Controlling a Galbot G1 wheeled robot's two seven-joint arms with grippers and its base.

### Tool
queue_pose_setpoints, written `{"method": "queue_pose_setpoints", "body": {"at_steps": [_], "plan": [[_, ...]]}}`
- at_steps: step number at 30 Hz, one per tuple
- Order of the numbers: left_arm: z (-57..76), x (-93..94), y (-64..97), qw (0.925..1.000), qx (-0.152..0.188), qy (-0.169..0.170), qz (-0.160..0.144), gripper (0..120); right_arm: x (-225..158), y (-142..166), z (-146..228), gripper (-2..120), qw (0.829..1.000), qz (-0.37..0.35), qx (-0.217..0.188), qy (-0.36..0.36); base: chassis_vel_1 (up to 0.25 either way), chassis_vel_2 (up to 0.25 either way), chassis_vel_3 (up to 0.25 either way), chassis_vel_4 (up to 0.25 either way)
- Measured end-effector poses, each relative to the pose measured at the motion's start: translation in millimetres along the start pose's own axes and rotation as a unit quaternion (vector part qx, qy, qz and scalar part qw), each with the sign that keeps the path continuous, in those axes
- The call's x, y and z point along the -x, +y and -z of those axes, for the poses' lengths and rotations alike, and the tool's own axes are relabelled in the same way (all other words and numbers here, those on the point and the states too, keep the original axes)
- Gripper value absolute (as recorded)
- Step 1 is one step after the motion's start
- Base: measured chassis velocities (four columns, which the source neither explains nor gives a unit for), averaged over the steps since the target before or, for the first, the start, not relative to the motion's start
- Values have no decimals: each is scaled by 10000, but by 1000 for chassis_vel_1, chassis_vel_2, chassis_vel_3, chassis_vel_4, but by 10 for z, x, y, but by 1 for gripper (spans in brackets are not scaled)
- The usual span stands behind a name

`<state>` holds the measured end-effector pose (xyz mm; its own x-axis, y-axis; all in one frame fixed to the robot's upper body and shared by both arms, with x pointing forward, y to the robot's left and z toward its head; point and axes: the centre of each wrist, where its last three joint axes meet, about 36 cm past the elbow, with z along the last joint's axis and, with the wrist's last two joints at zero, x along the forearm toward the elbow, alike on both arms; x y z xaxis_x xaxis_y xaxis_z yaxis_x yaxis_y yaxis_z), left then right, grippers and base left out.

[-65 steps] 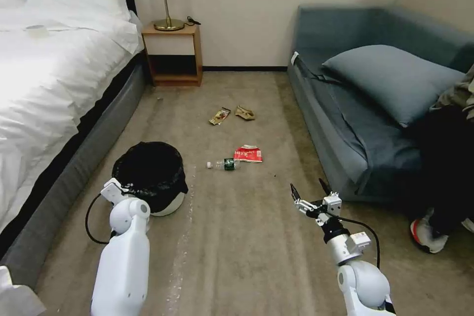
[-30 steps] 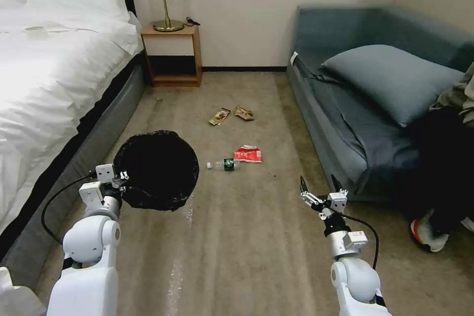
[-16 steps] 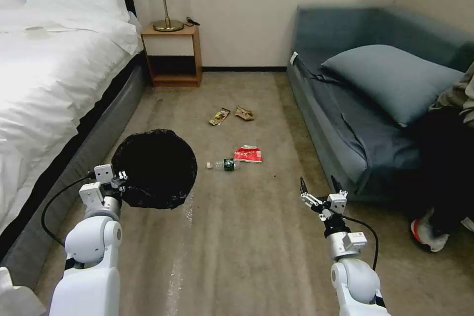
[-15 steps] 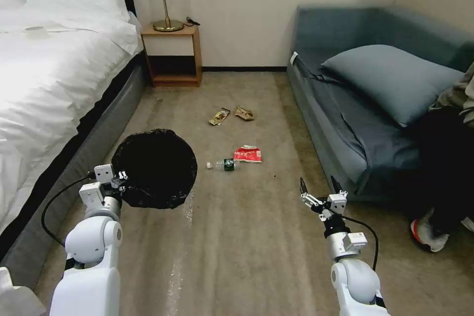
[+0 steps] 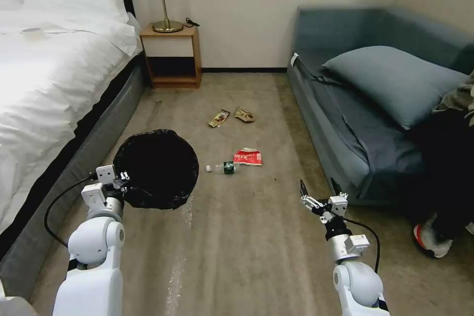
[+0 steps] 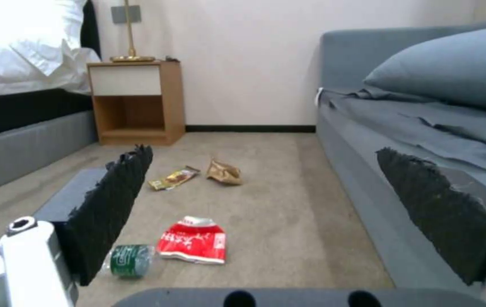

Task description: Pick up the trash bin, then pick up the garbage on the floor and place it into the trash bin.

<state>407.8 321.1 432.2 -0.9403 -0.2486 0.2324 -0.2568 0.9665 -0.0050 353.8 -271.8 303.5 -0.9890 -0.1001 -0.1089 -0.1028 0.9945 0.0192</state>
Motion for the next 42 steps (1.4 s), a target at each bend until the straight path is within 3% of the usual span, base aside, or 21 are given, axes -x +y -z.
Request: {"method": "queue_pose_setpoints", "body": {"at_steps": [42], "plan": [[-71, -21, -45, 10000, -26, 52, 7, 1, -29, 13, -7, 100, 10000, -70, 56, 32, -49, 48, 52, -54]]}}
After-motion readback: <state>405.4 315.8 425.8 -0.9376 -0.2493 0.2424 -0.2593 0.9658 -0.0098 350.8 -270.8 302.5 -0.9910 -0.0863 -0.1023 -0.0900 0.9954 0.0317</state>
